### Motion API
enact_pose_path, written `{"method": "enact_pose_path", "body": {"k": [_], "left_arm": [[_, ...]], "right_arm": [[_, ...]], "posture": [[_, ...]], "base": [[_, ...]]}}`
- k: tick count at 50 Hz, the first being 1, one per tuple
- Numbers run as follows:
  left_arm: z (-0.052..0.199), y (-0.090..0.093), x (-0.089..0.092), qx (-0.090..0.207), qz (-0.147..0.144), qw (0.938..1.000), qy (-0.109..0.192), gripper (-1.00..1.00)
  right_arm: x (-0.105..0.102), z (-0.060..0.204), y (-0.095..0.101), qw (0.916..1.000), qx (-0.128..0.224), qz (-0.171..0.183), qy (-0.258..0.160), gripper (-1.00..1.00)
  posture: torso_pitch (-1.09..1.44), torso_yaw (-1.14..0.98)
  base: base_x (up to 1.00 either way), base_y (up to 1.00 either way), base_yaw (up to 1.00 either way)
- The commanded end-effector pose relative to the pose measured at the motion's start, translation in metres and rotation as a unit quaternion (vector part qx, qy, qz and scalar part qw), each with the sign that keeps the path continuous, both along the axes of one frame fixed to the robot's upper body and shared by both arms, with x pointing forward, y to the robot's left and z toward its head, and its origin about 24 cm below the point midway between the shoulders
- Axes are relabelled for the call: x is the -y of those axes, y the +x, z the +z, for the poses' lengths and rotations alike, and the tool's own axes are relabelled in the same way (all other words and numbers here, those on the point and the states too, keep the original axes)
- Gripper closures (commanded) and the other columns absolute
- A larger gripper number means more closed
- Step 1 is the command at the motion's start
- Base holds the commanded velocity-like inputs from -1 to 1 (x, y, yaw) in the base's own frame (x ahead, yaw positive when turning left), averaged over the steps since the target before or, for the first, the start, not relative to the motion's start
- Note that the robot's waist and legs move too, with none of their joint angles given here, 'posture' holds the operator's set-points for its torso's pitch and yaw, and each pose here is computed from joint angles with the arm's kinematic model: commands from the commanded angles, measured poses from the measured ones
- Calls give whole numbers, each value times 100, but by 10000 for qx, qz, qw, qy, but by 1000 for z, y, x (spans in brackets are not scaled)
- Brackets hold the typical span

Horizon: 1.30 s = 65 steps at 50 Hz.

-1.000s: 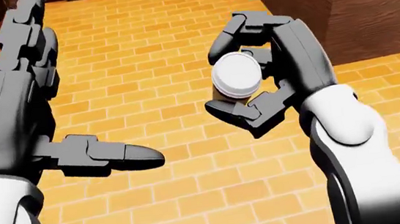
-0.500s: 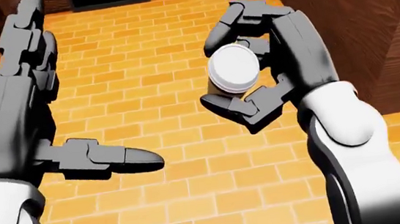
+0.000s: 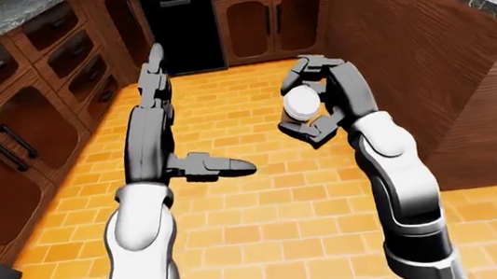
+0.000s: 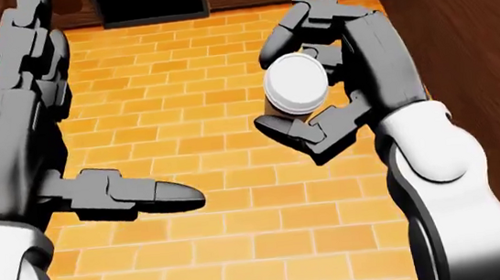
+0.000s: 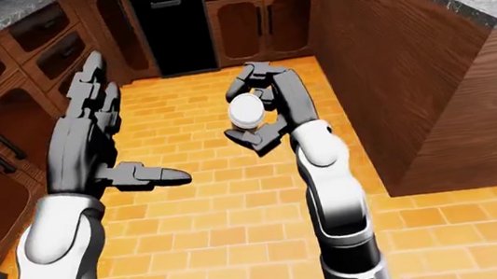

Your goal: Move the drinks to the dining counter.

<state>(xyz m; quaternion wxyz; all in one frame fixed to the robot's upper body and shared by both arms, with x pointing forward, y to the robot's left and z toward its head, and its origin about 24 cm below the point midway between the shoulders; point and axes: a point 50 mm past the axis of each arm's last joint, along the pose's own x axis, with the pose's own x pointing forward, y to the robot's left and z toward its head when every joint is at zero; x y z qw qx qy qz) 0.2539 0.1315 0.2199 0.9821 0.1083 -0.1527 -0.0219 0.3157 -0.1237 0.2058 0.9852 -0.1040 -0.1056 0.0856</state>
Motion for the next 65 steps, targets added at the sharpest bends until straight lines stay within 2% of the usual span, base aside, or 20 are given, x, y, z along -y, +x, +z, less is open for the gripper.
{"method": "enact_pose_path", "body": {"k": [1,46,65], "left_arm": [[12,-4,2,366,-24,9993,-8,-100],[15,-7,5,405,-27,9992,27,-100],[12,-5,3,381,0,9993,10,-100]], "right_arm": [[2,23,-6,9981,614,-5,37,100],[4,25,-9,9979,644,-23,90,100],[1,20,-9,9982,581,92,101,100]], "posture": [[0,0],[0,0],[0,0]], "base": [[27,2,0],[37,0,0],[25,0,0]]}}
